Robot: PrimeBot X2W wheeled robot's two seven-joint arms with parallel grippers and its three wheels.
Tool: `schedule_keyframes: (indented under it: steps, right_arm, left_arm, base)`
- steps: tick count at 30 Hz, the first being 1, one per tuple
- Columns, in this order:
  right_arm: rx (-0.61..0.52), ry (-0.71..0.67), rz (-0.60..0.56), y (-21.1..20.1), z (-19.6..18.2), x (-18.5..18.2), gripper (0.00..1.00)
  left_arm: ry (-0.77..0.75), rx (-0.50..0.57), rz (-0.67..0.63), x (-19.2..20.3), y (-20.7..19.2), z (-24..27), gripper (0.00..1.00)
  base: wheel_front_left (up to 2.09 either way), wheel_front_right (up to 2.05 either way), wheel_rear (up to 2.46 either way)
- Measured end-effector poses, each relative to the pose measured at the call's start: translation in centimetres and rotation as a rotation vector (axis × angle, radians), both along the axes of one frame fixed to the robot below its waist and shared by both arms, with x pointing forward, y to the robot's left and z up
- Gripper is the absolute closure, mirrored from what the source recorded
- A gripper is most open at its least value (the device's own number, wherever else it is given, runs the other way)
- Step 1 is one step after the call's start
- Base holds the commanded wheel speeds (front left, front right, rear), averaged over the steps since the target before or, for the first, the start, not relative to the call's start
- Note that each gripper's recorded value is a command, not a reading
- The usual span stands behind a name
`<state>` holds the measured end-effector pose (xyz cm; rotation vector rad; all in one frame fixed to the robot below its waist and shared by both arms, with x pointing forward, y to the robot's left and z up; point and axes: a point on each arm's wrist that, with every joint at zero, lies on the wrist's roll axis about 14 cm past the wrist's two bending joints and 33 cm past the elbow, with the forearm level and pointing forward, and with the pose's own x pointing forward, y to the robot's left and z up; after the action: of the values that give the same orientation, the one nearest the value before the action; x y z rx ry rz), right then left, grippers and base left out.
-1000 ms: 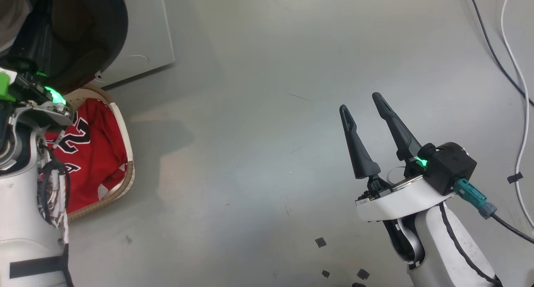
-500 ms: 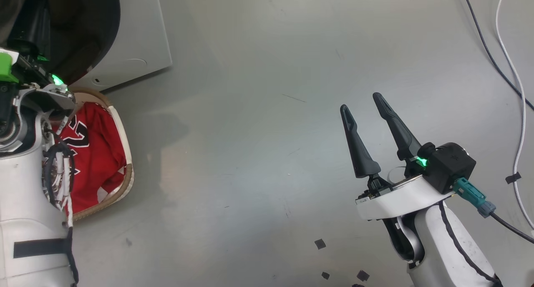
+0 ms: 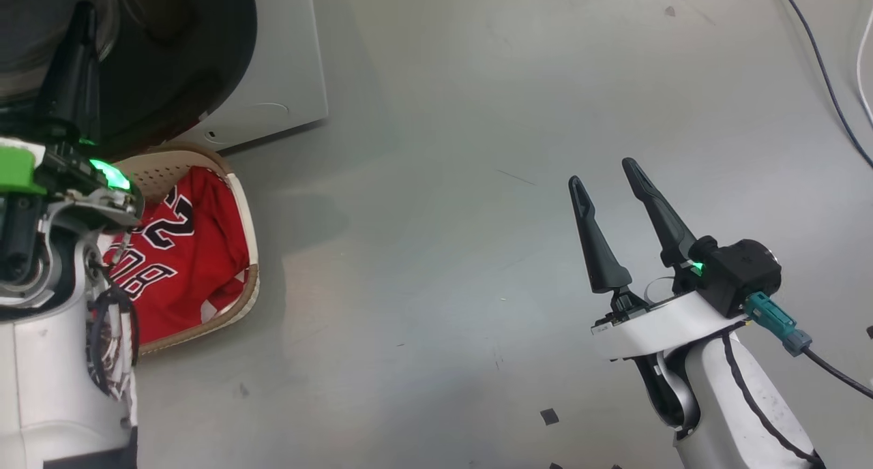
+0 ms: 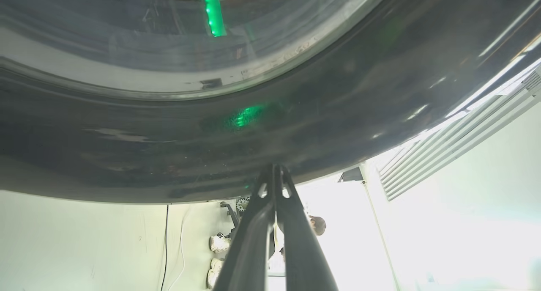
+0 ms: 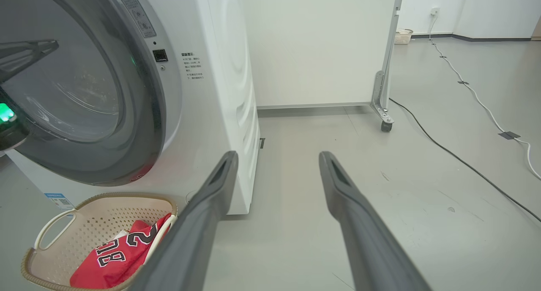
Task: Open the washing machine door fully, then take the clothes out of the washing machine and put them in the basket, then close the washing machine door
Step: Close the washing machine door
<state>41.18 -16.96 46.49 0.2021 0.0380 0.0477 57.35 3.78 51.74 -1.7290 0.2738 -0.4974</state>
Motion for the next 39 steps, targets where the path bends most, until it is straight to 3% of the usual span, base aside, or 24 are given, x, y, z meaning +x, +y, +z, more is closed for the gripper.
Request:
schedule_keyframes:
  steps: [8, 9, 10, 12, 13, 27, 35, 39]
  right_arm:
    - [-0.010, -0.008, 0.030, 0.9, 0.1, 0.2, 0.00]
    - [-0.010, -0.007, 0.034, 1.1, 0.1, 0.1, 0.00]
    - [-0.012, -0.005, 0.039, 1.3, 0.0, 0.0, 0.00]
    - [-0.009, -0.007, 0.049, 1.6, 0.1, 0.0, 0.00]
    - [-0.011, -0.014, 0.057, 1.9, 0.3, -0.1, 0.00]
    - [-0.002, -0.020, 0.103, 3.5, 0.5, -0.7, 0.00]
    - [-0.008, -0.043, 0.146, 4.8, 1.2, -0.6, 0.00]
    - [-0.016, -0.045, 0.160, 5.2, 1.2, -0.7, 0.00]
  left_arm:
    - [-0.005, -0.027, 0.071, -3.6, 3.8, 0.6, 1.00]
    - [-0.002, -0.021, 0.073, -4.2, 4.1, 0.5, 0.96]
    - [0.005, -0.019, 0.080, -4.7, 4.5, 0.3, 0.75]
    - [0.022, -0.013, 0.095, -5.9, 5.3, -0.1, 0.44]
    - [0.035, -0.004, 0.110, -6.9, 6.1, -0.4, 0.00]
    - [0.106, 0.027, 0.307, -12.1, 10.8, -1.0, 0.00]
    - [0.037, 0.164, 0.424, -13.7, 12.3, 0.9, 0.00]
    - [-0.046, 0.362, 0.475, -14.2, 12.4, 2.1, 0.00]
  base:
    - [0.00, 0.00, 0.00]
    - [0.00, 0.00, 0.00]
    - [0.00, 0.00, 0.00]
    - [0.00, 0.00, 0.00]
    - [0.00, 0.00, 0.00]
    - [0.00, 0.00, 0.00]
    - [0.00, 0.00, 0.00]
    - [0.00, 0.00, 0.00]
